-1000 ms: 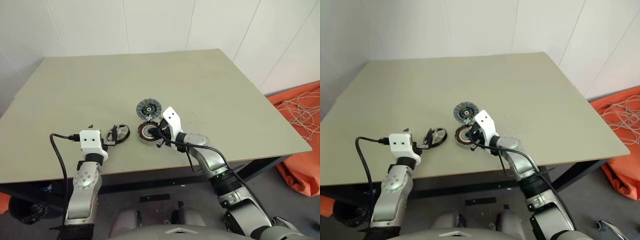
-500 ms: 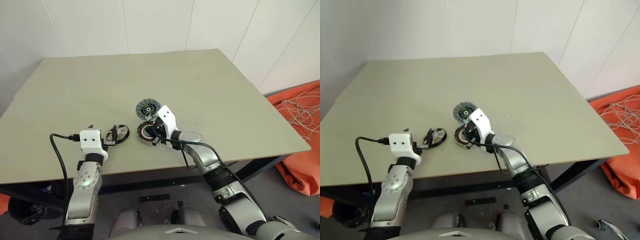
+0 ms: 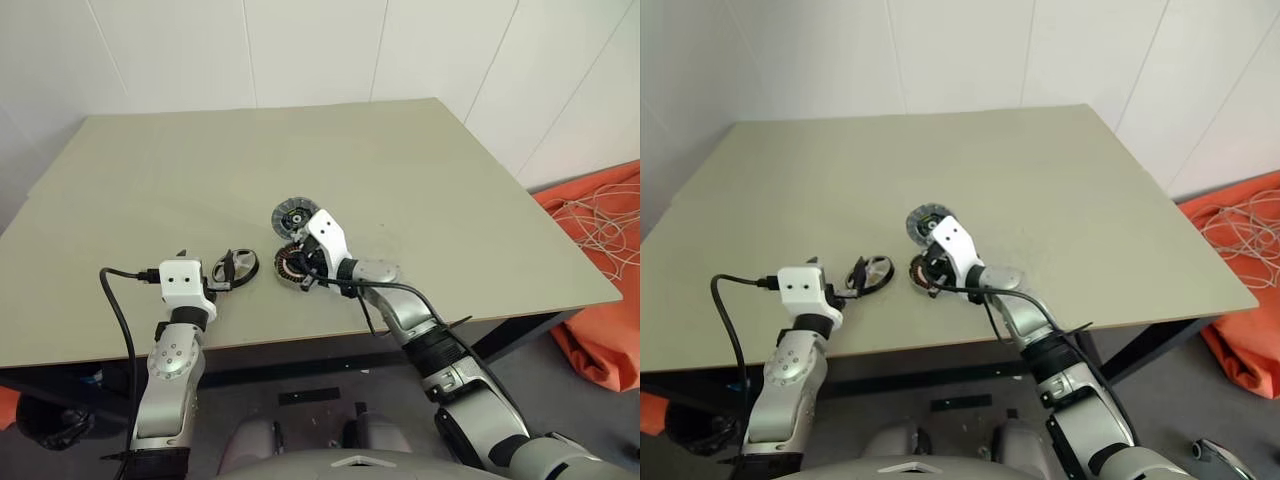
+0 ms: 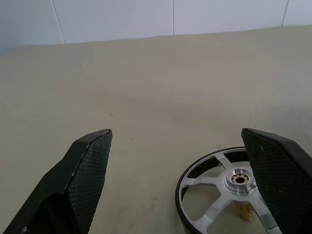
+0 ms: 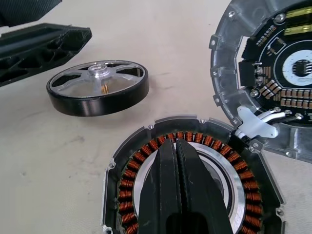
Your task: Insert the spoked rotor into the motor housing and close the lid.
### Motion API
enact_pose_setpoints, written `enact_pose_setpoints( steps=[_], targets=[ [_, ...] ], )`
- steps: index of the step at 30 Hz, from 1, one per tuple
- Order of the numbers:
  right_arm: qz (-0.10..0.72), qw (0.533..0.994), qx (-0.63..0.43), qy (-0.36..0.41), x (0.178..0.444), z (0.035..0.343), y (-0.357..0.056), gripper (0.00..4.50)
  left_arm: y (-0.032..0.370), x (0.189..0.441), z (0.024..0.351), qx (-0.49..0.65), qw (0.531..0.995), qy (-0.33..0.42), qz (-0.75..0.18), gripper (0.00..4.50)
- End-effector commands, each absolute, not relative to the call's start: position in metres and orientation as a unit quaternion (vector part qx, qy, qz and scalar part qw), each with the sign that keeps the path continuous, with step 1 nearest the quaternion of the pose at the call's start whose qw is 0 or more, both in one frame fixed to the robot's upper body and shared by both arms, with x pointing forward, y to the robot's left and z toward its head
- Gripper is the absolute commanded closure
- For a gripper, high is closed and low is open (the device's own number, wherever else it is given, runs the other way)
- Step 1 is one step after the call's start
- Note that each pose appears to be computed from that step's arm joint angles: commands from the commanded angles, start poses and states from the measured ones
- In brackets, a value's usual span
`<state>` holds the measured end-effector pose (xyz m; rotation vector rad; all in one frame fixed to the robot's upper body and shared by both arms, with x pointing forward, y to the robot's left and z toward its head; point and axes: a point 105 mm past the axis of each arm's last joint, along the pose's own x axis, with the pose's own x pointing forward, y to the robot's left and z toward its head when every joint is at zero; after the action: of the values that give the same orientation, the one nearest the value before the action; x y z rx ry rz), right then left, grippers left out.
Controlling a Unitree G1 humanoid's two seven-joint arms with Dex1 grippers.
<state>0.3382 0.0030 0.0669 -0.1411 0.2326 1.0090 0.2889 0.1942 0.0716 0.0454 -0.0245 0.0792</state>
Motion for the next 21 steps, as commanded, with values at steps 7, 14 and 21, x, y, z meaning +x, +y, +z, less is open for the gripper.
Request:
enact_pose_setpoints(
  steps=[7, 14, 21],
  targets=[
    [0.472, 0.877, -0.057, 0.065, 0.342, 0.097, 0.001, 4.48, 0.193, 0.291, 0.086, 0.025, 0.998, -0.043, 0.037, 0.00],
    [0.486, 0.863, -0.084, 0.108, 0.335, 0.073, 0.006, 4.48, 0.192, 0.291, 0.086, 0.026, 0.998, -0.042, 0.036, 0.00],
    [0.481, 0.864, -0.104, 0.109, 0.337, 0.070, 0.008, 4.48, 0.193, 0.289, 0.085, 0.026, 0.998, -0.041, 0.038, 0.00]
  ],
)
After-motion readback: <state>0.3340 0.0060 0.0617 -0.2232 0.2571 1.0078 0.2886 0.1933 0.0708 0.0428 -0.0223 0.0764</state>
